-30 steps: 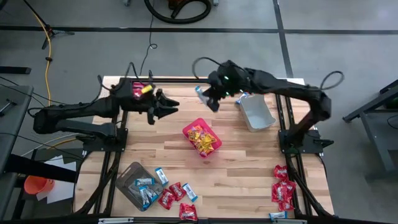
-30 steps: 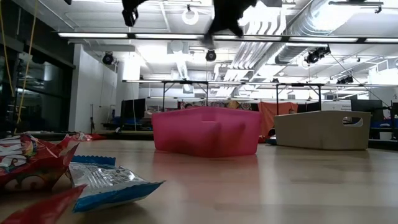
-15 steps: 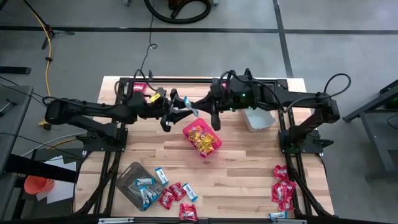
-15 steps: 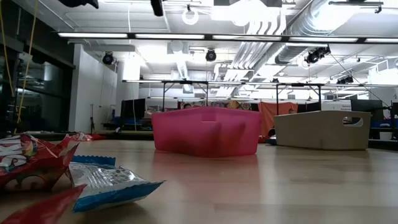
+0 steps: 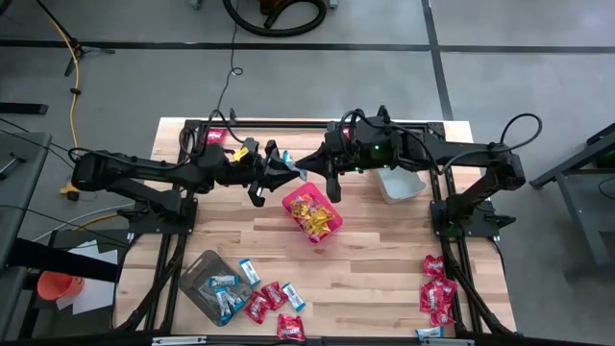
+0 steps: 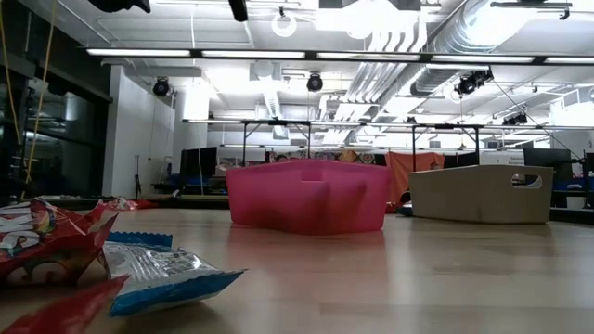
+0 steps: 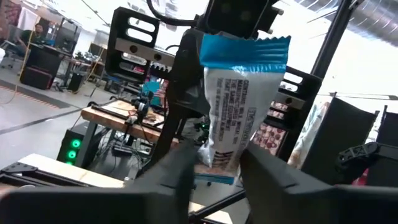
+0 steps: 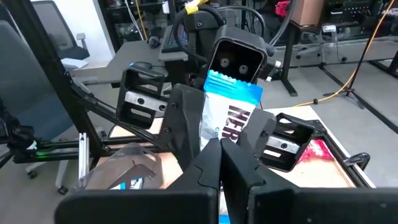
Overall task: Sort candy
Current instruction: Put the blue candy into the black bin
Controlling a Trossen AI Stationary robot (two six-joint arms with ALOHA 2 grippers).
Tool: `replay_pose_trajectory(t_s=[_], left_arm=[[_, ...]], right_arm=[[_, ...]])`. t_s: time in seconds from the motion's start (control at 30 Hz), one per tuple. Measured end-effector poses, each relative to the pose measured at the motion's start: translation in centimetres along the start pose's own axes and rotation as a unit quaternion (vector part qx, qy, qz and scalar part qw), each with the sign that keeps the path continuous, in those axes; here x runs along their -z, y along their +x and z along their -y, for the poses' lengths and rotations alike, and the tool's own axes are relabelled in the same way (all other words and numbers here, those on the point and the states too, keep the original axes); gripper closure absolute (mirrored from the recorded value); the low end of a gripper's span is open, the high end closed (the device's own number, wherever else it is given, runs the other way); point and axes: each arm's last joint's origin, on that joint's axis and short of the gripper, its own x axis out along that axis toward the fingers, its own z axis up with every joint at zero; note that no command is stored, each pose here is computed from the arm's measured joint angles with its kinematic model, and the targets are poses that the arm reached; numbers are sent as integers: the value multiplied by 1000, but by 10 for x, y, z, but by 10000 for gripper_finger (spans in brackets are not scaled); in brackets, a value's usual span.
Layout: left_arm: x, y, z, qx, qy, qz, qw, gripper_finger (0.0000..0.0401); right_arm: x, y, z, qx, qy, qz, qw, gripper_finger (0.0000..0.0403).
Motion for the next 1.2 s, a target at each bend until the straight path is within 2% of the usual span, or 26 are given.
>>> replay_pose_trajectory(t_s=[0.07,0.13,0.27,0.4,0.57,0.7,0.8,0.97,1.2], left_arm=[[0,0,0,8,7,-2,1000,364],[-1,-1,0,11,8,-3,1000,387],[-2,-2,-3,4,9,-8,1000,385],[-5,-6,-6,-7,8,-31,999,396],[-8,-25,-5,-45,-3,-107,993,398],[-5,-53,7,-66,-64,-210,973,399],[7,-76,23,-86,-143,-310,936,400],[36,-106,63,-112,-266,-464,837,400],[82,-127,131,-147,-363,-575,718,401]], right_arm=[[0,0,0,-1,-8,0,1000,402],[0,0,0,-1,-13,0,1000,395],[-1,0,0,2,-13,3,1000,347],[-5,-8,2,56,-15,15,998,260],[-15,-31,6,121,-49,29,991,166],[-20,-49,11,152,-51,26,987,141],[-19,-58,16,169,-51,10,984,140],[-12,-60,24,187,-51,-28,981,139],[-6,-59,35,202,-49,-61,976,139]])
